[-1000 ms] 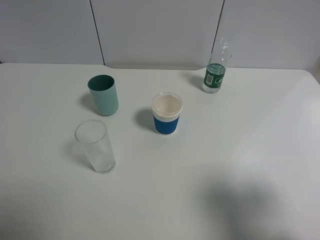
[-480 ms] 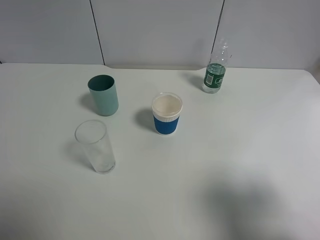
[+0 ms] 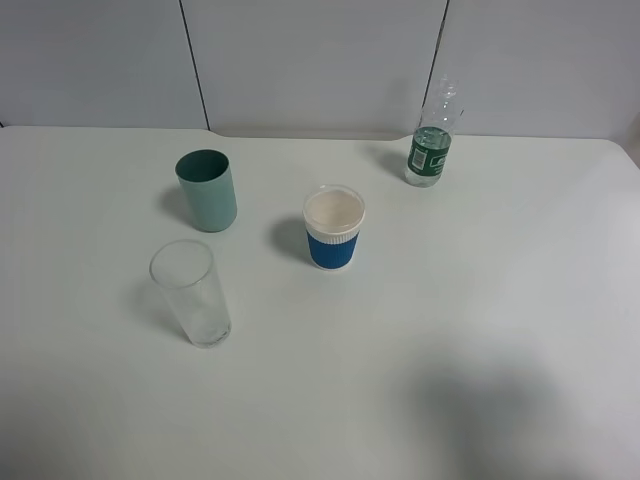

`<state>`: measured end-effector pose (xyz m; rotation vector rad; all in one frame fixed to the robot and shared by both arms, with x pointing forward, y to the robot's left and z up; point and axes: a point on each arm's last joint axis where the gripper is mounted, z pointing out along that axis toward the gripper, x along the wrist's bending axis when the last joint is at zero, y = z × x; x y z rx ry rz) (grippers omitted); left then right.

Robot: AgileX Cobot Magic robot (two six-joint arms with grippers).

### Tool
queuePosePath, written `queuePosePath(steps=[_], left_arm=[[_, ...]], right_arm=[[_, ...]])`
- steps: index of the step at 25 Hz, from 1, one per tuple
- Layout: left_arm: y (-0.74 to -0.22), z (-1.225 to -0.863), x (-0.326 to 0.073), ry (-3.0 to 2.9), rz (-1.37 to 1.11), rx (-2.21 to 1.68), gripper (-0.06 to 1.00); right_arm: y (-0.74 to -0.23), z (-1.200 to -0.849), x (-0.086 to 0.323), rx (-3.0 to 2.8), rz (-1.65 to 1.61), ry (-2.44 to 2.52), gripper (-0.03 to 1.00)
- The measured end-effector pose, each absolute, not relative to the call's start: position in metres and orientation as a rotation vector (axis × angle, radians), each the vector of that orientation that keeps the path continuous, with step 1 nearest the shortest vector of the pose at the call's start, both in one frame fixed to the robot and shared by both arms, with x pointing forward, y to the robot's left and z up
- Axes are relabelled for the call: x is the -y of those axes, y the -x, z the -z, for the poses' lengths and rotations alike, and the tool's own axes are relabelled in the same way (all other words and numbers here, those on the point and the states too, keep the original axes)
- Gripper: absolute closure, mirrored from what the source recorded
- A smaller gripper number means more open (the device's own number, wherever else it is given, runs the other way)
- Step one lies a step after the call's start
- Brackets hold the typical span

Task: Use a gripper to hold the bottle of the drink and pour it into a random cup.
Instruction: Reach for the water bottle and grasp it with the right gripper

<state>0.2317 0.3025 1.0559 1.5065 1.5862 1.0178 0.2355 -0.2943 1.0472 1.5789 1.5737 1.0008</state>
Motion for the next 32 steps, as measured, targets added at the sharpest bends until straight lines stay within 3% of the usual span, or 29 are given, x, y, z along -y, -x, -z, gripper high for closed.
queuePosePath(steps=[32], left_arm=[[-0.2317,-1.0559,-0.3025,-1.506,-1.018,-1.586,-0.03]], right_arm=[[-0.2403,-1.0478,0.2916,-1.605,-1.017,-1.609,0.13]])
